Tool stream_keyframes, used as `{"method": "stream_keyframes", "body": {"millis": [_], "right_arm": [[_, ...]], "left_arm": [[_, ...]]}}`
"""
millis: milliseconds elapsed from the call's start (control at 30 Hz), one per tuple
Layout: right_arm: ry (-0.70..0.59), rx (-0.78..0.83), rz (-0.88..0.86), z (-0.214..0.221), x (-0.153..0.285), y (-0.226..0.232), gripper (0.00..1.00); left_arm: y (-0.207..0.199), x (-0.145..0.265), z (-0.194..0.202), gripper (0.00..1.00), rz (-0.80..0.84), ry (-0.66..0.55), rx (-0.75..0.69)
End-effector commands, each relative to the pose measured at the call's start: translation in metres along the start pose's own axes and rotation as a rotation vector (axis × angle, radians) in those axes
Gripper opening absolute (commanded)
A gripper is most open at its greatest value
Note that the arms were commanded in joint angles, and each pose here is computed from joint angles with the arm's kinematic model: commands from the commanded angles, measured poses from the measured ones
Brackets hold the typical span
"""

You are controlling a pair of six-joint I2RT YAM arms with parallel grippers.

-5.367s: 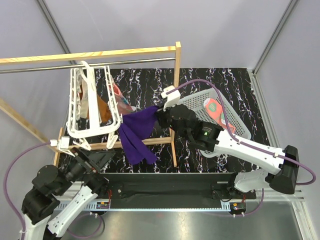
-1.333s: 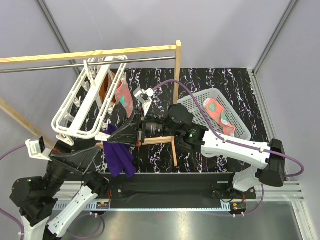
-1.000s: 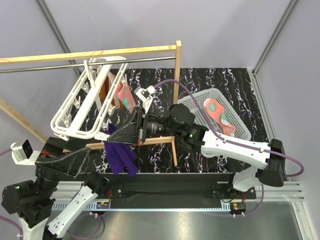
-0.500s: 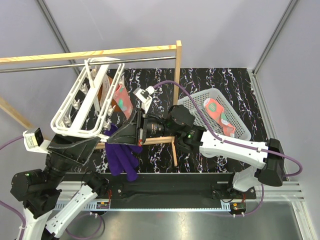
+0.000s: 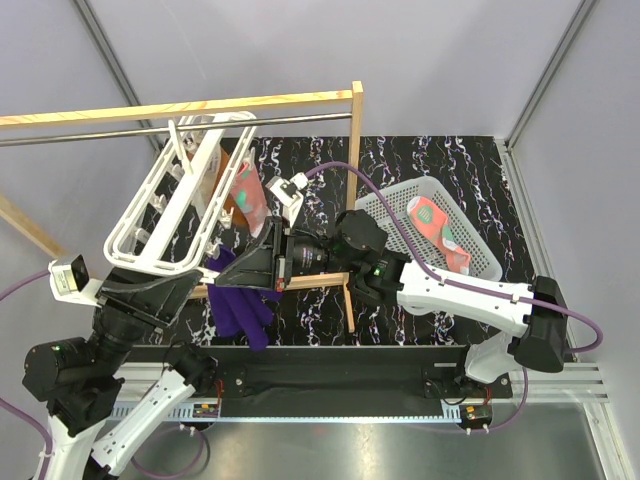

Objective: Clip the socks to the hanger
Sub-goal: Open the clamp at the hanger.

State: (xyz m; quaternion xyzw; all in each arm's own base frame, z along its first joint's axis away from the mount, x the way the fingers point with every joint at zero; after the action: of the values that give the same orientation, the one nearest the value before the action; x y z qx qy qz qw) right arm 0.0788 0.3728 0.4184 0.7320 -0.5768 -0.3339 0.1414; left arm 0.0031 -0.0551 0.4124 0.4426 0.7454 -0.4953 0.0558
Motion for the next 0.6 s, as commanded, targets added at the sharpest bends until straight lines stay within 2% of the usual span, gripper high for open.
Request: {"method": "stream_keyframes", "body": {"millis": [0, 167, 267, 300, 400, 467, 567], "right_arm": [[-0.031, 0.023, -0.028, -0.0066, 0.0, -0.0003, 0.0], [-0.029, 0.023, -0.023, -0.0068, -0.0005, -0.0015, 0.0], [-0.025, 0.026, -0.007, -0.0055, -0.0007, -0.0043, 0.0], [-0.027, 0.035, -0.002, -0.007, -0.0014, -0.0038, 0.0], [-0.005, 0.05, 0.04, -0.0054, -0.0009, -0.0071, 0.19], [-0.002, 0.056, 0.077, -0.0061, 0.0024, -0.0065, 0.38], [-0.006, 0.085, 0.128, -0.0083, 0.0068, -0.007, 0.38]], "left_arm": [[-0.0051, -0.0055, -0.0012, 0.43, 0.036, 0.012, 0.008], [-0.0047, -0.0098, -0.0004, 0.29, 0.02, 0.034, 0.024], [-0.001, -0.0121, 0.0016, 0.11, -0.01, 0.048, 0.04], [-0.0021, -0.0124, 0.0007, 0.0, -0.015, 0.049, 0.043], [-0.0003, -0.013, -0.0001, 0.0, -0.059, 0.052, 0.04], [-0.0001, -0.0113, -0.0008, 0.0, -0.066, 0.04, 0.039], [-0.0002, -0.009, -0.0005, 0.0, -0.06, 0.035, 0.041]]}}
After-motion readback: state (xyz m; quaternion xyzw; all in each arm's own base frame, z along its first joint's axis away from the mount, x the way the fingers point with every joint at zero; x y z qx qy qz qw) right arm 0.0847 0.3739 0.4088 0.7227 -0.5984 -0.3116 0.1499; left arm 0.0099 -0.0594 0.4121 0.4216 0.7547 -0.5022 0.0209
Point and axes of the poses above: each gripper's point midway between its finger pads, its own x axis back along the fingers, its own y axis along the line the jaws close on, z = x × y, the point moved 10 cm from there along x, back along the fingers, and after that the axes turned 7 degrees about x, right-handed, at the moved point
